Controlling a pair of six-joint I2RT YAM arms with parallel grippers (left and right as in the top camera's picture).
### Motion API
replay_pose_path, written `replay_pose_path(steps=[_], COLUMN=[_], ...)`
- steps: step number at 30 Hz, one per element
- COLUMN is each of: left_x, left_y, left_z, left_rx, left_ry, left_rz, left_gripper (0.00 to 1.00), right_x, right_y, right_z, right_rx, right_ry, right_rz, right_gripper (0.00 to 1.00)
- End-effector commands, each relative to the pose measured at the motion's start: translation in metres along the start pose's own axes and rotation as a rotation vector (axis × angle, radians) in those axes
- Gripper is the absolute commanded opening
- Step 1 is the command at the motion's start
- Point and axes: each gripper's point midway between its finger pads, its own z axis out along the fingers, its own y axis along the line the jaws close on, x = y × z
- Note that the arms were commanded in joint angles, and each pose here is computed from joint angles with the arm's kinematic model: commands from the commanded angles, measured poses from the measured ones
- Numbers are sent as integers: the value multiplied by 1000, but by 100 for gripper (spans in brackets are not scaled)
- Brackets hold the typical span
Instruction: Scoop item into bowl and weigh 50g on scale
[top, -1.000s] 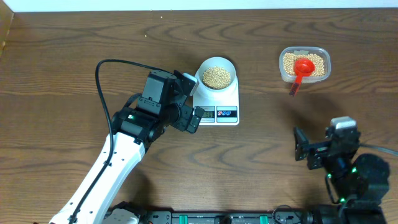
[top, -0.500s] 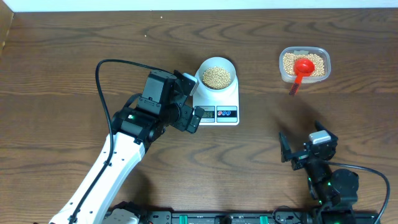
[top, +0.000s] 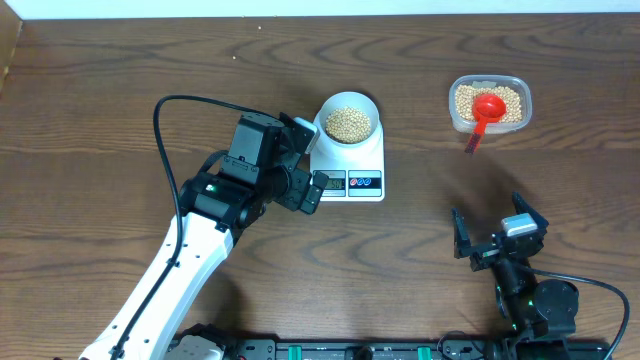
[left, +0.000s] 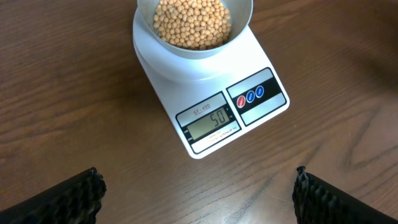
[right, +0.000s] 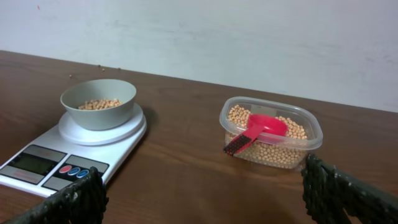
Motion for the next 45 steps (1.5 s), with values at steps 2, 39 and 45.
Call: replay_pose_path(steps=[2, 39, 45], left_x=[-2, -8, -3], left_y=[1, 16, 30], left_z=[-1, -59, -87], left_rx=[-7, -69, -121], left_ry=[-3, -141, -242], left_rz=[10, -23, -57], left_gripper=[98, 98, 98], right_x=[1, 1, 1], right_y=[-2, -2, -2], right_z=[0, 0, 0], right_rx=[11, 11, 11], right_ry=[-1, -1, -1], right_rz=[-14, -14, -14], right_gripper=[99, 99, 99])
